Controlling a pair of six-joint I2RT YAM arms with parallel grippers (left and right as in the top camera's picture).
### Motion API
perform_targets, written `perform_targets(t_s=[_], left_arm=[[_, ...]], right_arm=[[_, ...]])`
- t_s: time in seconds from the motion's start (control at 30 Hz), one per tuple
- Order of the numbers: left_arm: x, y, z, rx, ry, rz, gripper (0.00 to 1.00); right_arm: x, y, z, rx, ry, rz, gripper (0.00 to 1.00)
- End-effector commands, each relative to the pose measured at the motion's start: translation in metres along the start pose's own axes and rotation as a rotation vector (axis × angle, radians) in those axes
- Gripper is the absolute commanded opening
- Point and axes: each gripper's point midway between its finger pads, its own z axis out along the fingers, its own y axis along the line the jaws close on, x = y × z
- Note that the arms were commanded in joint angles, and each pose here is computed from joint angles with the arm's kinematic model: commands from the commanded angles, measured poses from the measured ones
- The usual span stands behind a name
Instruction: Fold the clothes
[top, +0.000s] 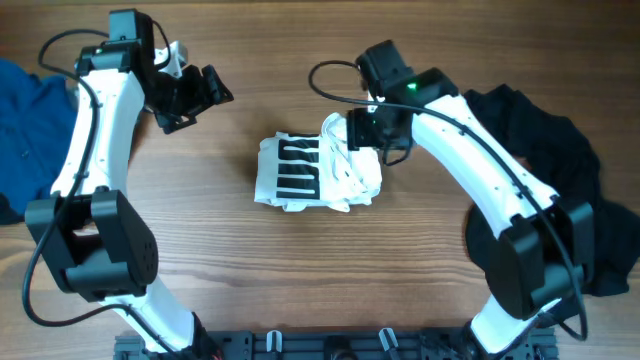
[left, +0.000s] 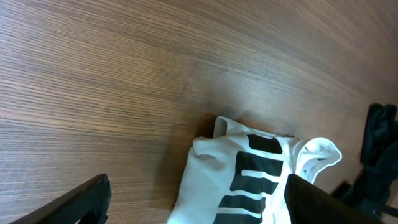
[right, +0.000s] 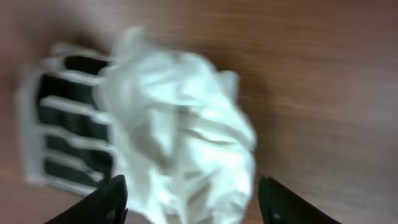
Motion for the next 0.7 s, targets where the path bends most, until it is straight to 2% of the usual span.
perform_targets(t_s=[0.0, 0.1, 0.23, 0.33, 0.4, 0.43, 0.47, 0.5, 0.57, 0.67], left_arm=[[0.005, 0.001, 0.007, -0.029, 0.015, 0.035, 0.90], [0.006, 0.001, 0.007, -0.030, 0.019, 0.034, 0.90], [0.010, 0.003, 0.007, -0.035, 0.035, 0.027, 0.90], [0.013, 0.004, 0.007, -0.039, 0.048, 0.021, 0.90], [0.014, 0.004, 0.007, -0.040, 0.053, 0.020, 0.90], [0.014, 0.004, 0.007, -0.040, 0.052, 0.020, 0.90], [0.014, 0.004, 0.007, -0.040, 0.052, 0.020, 0.90], [0.014, 0.004, 0.007, -0.040, 0.052, 0.020, 0.90], [0.014, 0.004, 0.007, -0.040, 0.052, 0.020, 0.90], [0.014, 0.004, 0.007, -0.040, 0.053, 0.020, 0.90]], right_arm=[[0.019, 0.050, 0.001, -0.188, 0.063, -0.221, 0.65], [0.029, 0.052, 0.026, -0.120, 0.084, -0.233, 0.65], [0.016, 0.051, 0.062, -0.062, 0.036, -0.195, 0.62], [0.007, 0.029, 0.082, 0.069, 0.004, -0.085, 0.59], [0.006, 0.020, 0.085, 0.117, -0.003, -0.055, 0.38], [0.006, 0.019, 0.085, 0.126, -0.005, -0.055, 0.22], [0.006, 0.017, 0.083, 0.133, -0.009, -0.051, 0.12], [0.006, 0.014, 0.080, 0.151, -0.013, -0.040, 0.07], [0.007, -0.005, 0.072, 0.246, -0.028, 0.040, 0.04], [0.015, -0.048, 0.058, 0.405, -0.014, 0.187, 0.06]])
